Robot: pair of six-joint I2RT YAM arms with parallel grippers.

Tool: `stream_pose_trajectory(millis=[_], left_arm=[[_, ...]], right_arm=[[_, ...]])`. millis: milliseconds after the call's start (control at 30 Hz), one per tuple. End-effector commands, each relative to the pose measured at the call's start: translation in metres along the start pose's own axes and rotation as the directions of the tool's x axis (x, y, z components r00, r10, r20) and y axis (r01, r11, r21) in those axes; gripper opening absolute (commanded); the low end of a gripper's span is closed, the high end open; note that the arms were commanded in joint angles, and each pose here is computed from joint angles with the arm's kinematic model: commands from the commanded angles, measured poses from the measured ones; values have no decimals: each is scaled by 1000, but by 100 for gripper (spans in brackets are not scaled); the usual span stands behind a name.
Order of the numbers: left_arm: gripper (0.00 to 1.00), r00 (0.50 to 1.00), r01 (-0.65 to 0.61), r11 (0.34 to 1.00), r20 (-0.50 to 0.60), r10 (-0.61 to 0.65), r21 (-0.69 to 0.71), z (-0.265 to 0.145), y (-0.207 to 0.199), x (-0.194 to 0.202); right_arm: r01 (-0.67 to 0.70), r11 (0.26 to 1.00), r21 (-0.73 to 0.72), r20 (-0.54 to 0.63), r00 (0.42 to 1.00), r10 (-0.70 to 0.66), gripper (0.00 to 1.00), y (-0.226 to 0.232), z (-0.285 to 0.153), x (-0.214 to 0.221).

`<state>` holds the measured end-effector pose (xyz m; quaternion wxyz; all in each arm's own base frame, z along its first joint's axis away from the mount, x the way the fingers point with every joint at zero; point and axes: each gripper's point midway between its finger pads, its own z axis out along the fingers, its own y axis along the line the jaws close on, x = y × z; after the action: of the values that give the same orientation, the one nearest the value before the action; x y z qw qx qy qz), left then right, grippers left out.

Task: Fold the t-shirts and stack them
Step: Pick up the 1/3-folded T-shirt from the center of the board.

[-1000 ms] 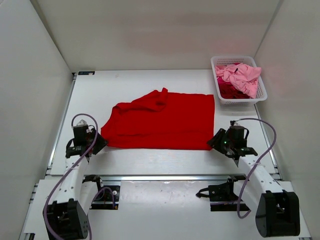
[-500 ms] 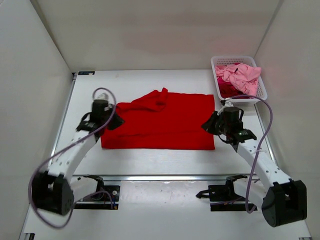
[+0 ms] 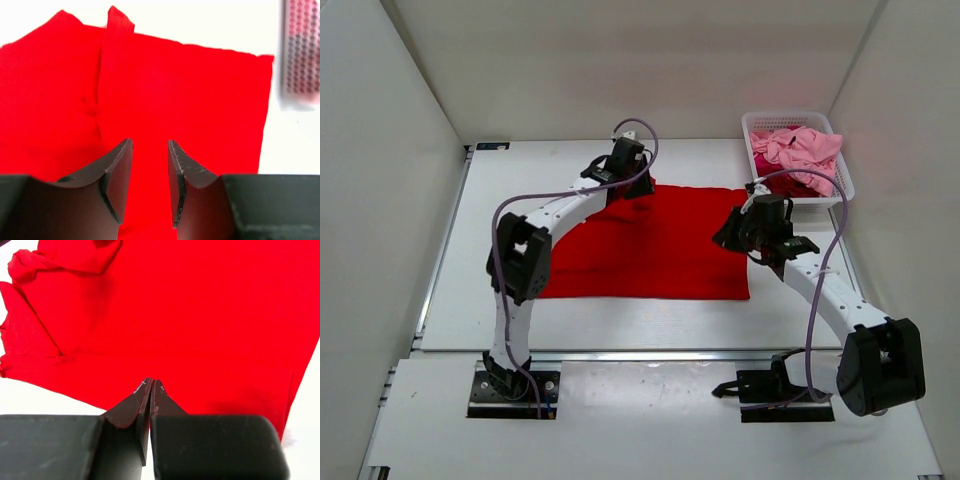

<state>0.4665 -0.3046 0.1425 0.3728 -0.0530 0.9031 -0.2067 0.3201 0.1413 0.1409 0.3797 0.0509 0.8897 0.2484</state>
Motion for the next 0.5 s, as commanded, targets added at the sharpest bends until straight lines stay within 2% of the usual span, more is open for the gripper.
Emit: stream_pose_trajectory(millis=[0,33,100,167,200,300,400,467], left_arm=[[46,1000,-19,995,-24,17,-99,14,23,-11],[46,1000,-6,995,-22,4,-98,18,22,-13],[47,991,114,993,-72,-116,-28,31,21,-9],[45,943,320,947,-103,-316,27,34,37,3],[47,917,395,914,-90,-388,91,30,31,6],[49,878,477,866,-25,-479,152,22,29,-6],[50,785,606,766,-10,-619,213,5,19,-18],[51,728,674,709,-21,-686,206,7,24,-12]], right_arm=[[57,998,-38,94,994,-53,0,12,-8,-32],[51,998,-39,96,994,-48,0,12,-8,-33],[59,997,-50,79,995,-55,0,11,-8,-30],[70,996,-62,74,995,-66,0,14,-9,-31],[74,996,-59,69,995,-70,0,13,-10,-31],[99,993,-68,59,994,-95,0,17,-14,-22],[113,992,-51,62,992,-110,0,12,-17,-19],[113,992,-52,44,993,-110,0,11,-16,-13]])
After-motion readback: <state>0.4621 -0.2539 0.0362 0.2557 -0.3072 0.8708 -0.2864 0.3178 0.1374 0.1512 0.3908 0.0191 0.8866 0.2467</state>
